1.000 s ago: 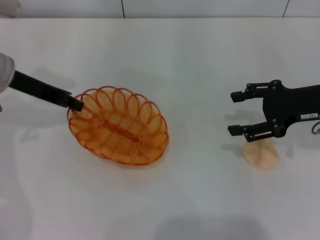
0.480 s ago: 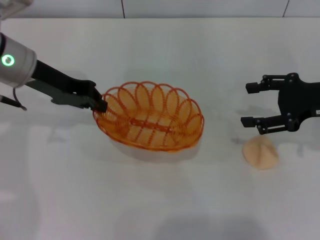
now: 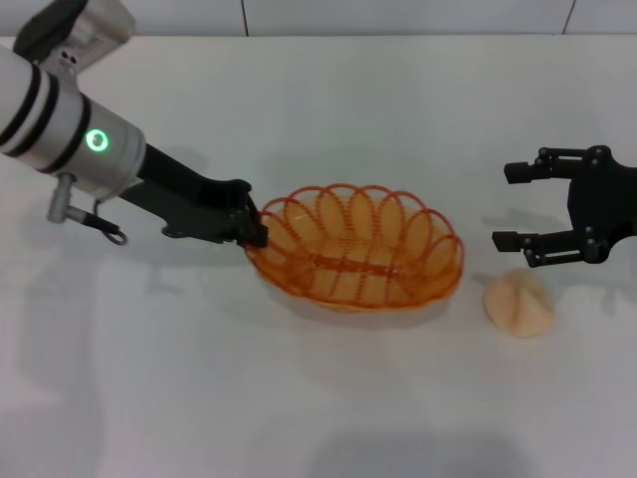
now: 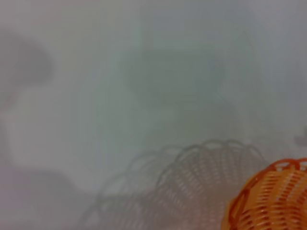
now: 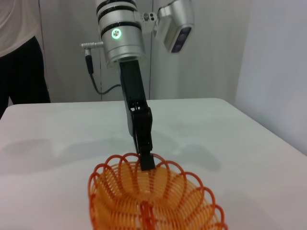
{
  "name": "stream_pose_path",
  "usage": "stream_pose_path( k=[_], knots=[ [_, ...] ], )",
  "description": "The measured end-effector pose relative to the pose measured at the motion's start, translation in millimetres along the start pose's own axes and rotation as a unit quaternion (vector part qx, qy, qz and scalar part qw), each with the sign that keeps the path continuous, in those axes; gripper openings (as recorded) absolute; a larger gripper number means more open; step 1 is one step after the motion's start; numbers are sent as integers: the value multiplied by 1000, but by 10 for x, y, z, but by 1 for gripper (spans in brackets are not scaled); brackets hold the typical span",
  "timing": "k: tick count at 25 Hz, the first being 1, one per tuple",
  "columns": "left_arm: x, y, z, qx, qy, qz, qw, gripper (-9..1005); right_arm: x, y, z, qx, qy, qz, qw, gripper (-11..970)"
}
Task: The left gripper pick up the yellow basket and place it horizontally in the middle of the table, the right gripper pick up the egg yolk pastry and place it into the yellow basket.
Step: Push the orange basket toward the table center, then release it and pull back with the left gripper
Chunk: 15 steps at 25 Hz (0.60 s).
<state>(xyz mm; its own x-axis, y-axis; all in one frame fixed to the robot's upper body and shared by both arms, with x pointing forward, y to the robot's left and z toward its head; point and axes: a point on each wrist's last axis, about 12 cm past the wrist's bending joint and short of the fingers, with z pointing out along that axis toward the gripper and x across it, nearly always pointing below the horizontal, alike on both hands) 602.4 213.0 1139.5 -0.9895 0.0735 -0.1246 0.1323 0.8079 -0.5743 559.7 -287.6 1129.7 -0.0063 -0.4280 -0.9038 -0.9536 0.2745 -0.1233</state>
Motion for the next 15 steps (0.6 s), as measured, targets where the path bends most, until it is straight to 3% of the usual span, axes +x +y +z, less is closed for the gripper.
stream_pose_path(
  k=[15],
  knots=[
    [21, -15, 102, 3, -6, -46, 999, 67, 116, 54, -123, 17, 1, -1, 1000, 783]
  ],
)
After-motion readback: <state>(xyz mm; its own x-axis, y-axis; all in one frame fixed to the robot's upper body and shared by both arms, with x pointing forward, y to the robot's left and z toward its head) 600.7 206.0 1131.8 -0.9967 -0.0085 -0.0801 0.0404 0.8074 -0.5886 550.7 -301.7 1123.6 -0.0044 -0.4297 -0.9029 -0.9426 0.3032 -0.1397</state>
